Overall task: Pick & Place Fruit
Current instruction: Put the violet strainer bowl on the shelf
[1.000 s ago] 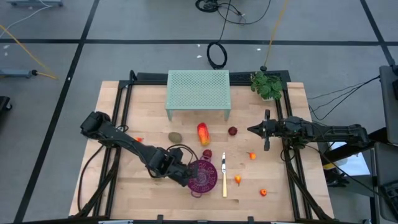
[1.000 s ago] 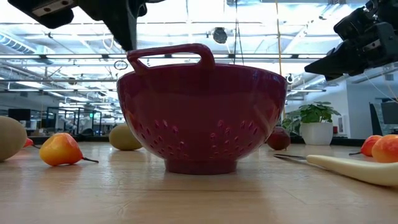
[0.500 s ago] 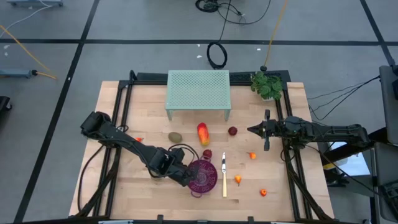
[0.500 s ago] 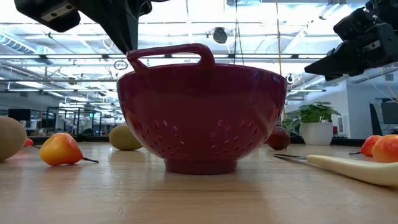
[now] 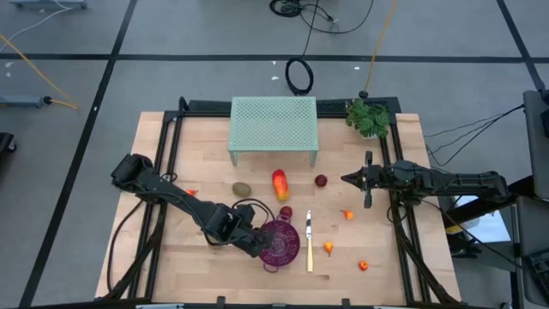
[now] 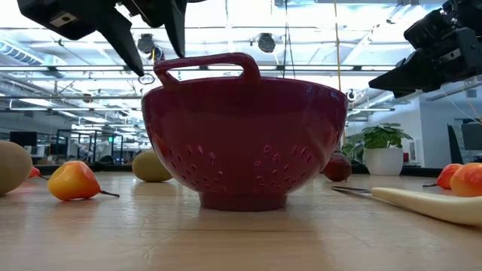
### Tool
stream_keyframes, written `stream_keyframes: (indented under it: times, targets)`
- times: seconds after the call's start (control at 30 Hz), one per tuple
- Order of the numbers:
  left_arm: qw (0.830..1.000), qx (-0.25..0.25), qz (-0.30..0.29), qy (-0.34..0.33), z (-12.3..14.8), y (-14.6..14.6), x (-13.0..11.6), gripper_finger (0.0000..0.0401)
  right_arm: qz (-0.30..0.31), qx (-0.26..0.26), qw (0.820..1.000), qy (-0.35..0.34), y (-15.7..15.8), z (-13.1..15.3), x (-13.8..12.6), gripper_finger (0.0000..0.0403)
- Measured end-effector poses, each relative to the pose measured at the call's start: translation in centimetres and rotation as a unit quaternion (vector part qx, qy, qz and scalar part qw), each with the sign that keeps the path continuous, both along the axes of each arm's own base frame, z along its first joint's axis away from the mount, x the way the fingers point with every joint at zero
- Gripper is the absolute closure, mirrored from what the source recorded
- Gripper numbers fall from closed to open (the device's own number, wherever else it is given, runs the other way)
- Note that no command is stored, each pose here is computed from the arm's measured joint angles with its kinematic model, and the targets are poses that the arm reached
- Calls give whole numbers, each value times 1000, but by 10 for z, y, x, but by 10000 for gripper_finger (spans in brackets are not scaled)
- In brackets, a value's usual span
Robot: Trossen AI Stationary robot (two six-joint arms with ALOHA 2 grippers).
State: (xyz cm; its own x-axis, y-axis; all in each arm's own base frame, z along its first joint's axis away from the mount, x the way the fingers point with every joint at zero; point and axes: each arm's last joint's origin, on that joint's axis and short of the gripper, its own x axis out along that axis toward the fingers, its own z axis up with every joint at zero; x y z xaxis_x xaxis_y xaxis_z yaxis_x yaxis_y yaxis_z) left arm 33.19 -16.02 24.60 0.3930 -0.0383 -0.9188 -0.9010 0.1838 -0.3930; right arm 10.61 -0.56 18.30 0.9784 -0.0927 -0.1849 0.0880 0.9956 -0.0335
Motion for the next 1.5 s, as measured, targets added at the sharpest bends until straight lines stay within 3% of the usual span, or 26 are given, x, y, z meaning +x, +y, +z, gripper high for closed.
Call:
stream_keyframes:
  times: [0.17,0.5,1.5]
  targets:
    - [1000,16,5,2,-6,0,3,202,0,0,1000,0,0,0,0,399]
    - [999,-3,9,53,-42,-7,15,201,0,0,1000,0,0,0,0,399]
    - [998,-5,-7,61,-60,-10,23,204,1,-8,1000,1,0,0,0,399]
